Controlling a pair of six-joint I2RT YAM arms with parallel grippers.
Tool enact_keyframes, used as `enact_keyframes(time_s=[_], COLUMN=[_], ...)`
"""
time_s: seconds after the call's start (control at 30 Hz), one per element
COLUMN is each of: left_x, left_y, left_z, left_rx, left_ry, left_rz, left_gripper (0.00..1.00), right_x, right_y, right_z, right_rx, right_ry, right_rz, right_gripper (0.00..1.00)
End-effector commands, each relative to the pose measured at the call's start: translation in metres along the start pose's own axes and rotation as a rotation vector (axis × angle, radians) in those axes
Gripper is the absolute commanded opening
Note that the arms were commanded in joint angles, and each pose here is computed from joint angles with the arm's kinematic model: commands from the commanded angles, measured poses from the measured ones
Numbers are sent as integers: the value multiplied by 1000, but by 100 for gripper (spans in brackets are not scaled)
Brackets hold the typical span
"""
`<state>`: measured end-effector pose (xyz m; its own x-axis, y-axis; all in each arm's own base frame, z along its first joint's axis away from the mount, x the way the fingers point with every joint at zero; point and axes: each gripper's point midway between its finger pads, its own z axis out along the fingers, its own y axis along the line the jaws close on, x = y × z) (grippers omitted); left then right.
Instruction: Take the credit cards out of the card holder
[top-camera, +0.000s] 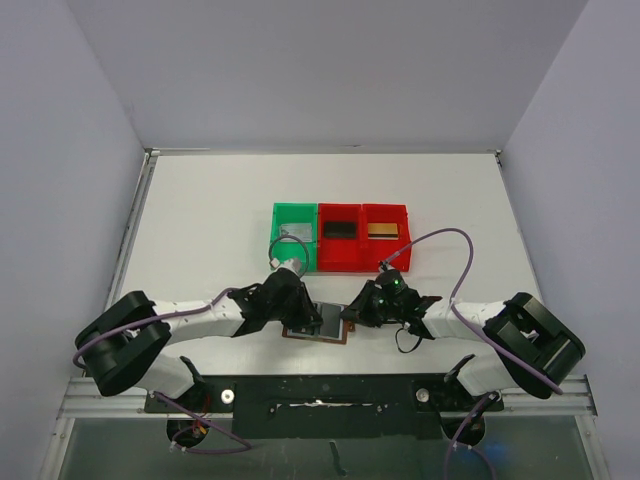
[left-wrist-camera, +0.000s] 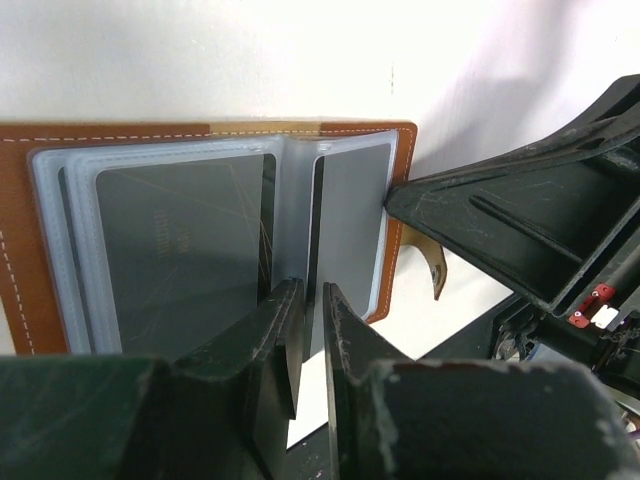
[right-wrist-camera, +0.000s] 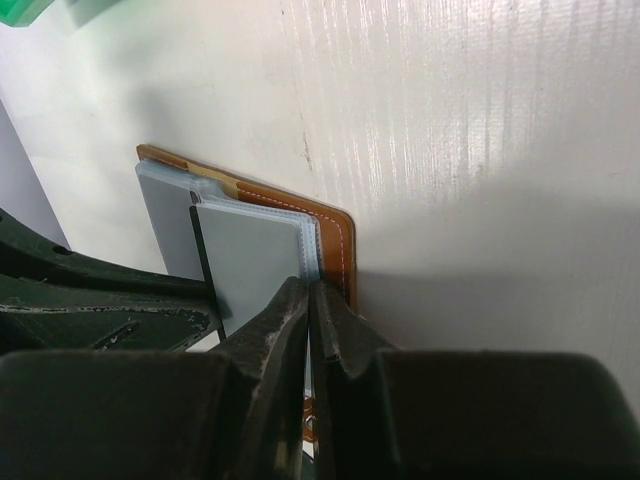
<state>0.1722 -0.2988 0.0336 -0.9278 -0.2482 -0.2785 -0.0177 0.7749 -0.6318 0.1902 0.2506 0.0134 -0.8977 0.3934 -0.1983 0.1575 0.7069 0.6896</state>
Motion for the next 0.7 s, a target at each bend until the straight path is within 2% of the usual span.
enact_keyframes(time_s=[0.0,0.2,0.67], left_x=[-10,-12,-15], left_y=[-21,-18,-8], left_z=[-8,-10,-12], left_rx=[87,87,46], left_ry=[-39,-46,-57], left_rz=[-1,-14,-29], left_gripper=[13,0,0], right_x=[14,13,12], right_y=[-60,-59,-58], right_z=[-1,-1,-2], right_rx=[221,219,212], right_ry=[36,34,34], right_rz=[-14,-13,-18], right_gripper=[4,4,4])
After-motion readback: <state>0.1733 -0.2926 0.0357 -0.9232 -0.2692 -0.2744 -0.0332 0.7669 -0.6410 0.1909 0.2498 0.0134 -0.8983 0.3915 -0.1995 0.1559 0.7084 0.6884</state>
